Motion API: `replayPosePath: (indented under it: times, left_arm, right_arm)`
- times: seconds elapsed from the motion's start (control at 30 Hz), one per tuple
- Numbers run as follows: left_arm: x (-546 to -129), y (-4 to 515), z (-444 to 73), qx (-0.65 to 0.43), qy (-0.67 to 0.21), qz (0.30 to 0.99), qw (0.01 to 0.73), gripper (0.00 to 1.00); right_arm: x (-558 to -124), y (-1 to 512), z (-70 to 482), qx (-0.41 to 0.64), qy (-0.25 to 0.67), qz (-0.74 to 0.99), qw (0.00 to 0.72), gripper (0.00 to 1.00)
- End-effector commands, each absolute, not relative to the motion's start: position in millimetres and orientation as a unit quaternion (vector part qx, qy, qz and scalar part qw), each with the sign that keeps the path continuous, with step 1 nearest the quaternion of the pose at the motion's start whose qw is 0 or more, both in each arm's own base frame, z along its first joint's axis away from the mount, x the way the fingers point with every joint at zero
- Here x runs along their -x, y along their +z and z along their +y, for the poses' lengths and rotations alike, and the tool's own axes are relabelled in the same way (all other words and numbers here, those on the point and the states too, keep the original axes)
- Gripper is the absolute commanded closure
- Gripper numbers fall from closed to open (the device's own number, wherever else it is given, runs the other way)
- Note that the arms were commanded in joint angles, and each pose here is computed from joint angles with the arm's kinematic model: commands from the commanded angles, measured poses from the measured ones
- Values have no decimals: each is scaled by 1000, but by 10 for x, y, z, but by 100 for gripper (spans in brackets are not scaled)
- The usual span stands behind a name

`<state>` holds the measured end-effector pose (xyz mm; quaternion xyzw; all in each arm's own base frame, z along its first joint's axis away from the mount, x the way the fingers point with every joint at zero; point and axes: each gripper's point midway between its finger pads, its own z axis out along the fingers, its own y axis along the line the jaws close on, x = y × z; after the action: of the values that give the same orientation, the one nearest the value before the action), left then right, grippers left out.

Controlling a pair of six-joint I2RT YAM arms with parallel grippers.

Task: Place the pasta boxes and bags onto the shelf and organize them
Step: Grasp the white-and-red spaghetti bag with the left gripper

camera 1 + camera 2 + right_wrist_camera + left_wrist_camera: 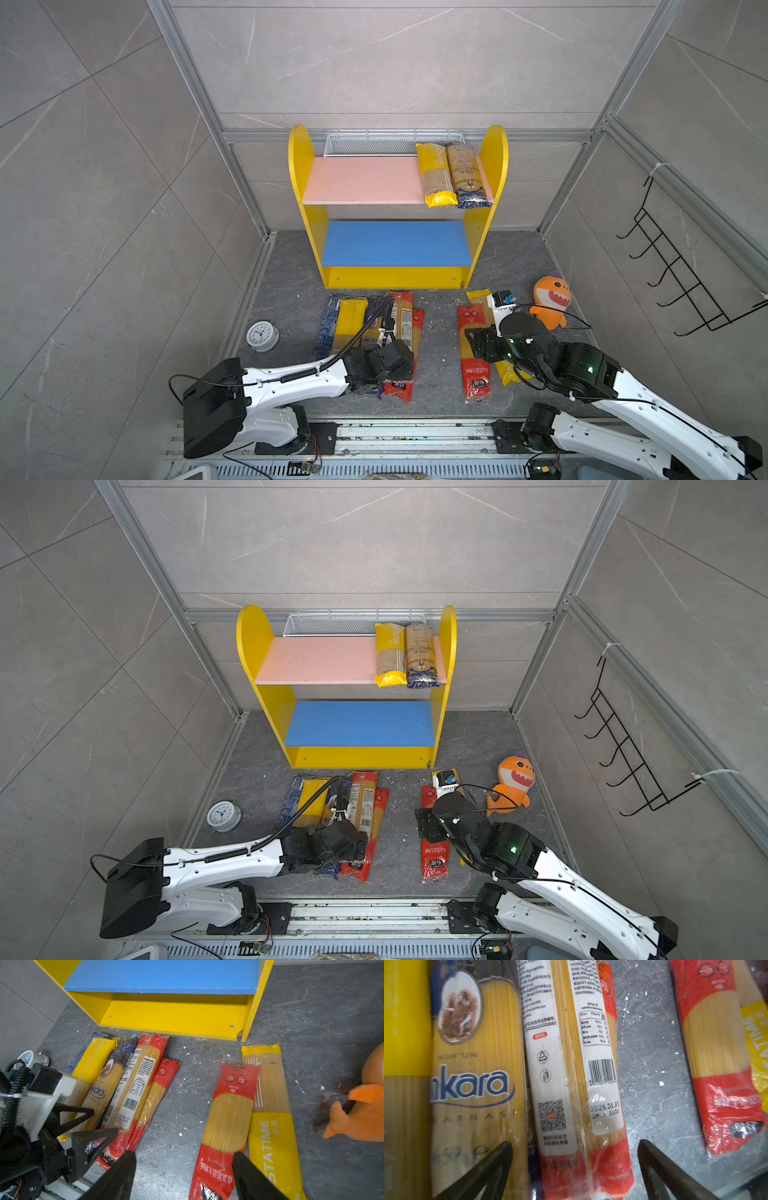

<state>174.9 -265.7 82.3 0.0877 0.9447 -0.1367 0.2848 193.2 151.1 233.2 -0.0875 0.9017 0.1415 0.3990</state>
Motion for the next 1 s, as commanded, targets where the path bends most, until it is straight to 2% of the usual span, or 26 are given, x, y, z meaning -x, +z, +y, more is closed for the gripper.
replayPosePath:
  times: [0.0,0.4,0.83,0.93,0.97]
  left_arm:
    - [-1850,880,-2806,-67,-145,940,300,3]
    - [-1830,594,-2643,-37,-113,950,289,2]
    - [-1858,302,-2791,-62,-83,958,268,1]
    - [-1845,266,-2765,-61,-81,959,266,5]
    - [-1838,249,-2753,-61,-81,959,265,10]
  right_arm:
    - [-1867,2242,1458,89,136,908,387,23]
    - [-1823,2181,1367,86,130,908,389,22]
    - [-1786,2084,1418,77,147,913,372,22]
    - [-1784,2071,1412,76,145,914,371,22]
    - [-1785,2072,1415,76,146,914,370,22]
